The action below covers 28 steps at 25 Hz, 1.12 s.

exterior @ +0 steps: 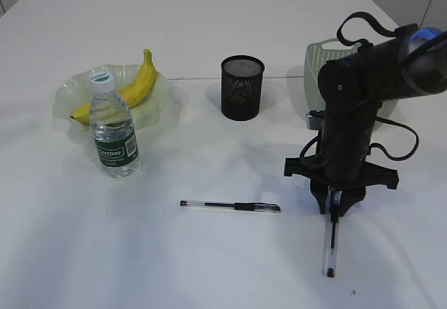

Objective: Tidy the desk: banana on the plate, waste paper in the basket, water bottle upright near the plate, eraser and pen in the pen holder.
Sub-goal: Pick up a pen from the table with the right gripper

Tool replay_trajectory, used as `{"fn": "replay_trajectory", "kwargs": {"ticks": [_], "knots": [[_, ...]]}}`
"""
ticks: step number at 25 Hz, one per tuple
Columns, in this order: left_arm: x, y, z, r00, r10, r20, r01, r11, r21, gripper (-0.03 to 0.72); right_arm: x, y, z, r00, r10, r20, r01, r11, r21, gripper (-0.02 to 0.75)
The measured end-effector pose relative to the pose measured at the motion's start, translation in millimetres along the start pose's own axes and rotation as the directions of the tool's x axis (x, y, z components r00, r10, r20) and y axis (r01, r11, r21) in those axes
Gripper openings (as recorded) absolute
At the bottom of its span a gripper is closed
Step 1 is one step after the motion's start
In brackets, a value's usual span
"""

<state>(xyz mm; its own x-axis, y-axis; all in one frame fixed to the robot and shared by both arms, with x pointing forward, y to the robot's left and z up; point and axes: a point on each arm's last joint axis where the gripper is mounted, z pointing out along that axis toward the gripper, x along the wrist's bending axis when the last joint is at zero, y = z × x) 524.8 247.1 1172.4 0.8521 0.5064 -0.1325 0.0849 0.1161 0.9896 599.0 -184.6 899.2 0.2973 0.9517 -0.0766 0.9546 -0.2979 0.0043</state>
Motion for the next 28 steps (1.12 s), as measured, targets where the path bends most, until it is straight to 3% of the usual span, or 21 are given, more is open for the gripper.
{"fn": "replay_trajectory", "kwargs": {"ticks": [9,28], "knots": [[0.0,0,0,1.000,0.000,0.000,0.000,1.000,0.000,0.452,5,6,0,0.999,-0.001,-0.051,-0.002,0.998,-0.063,0.232],[0.9,0,0,1.000,0.000,-0.010,0.000,1.000,0.001,0.452,5,11,-1,0.998,-0.046,-0.047,0.040,0.992,-0.119,0.232]]}}
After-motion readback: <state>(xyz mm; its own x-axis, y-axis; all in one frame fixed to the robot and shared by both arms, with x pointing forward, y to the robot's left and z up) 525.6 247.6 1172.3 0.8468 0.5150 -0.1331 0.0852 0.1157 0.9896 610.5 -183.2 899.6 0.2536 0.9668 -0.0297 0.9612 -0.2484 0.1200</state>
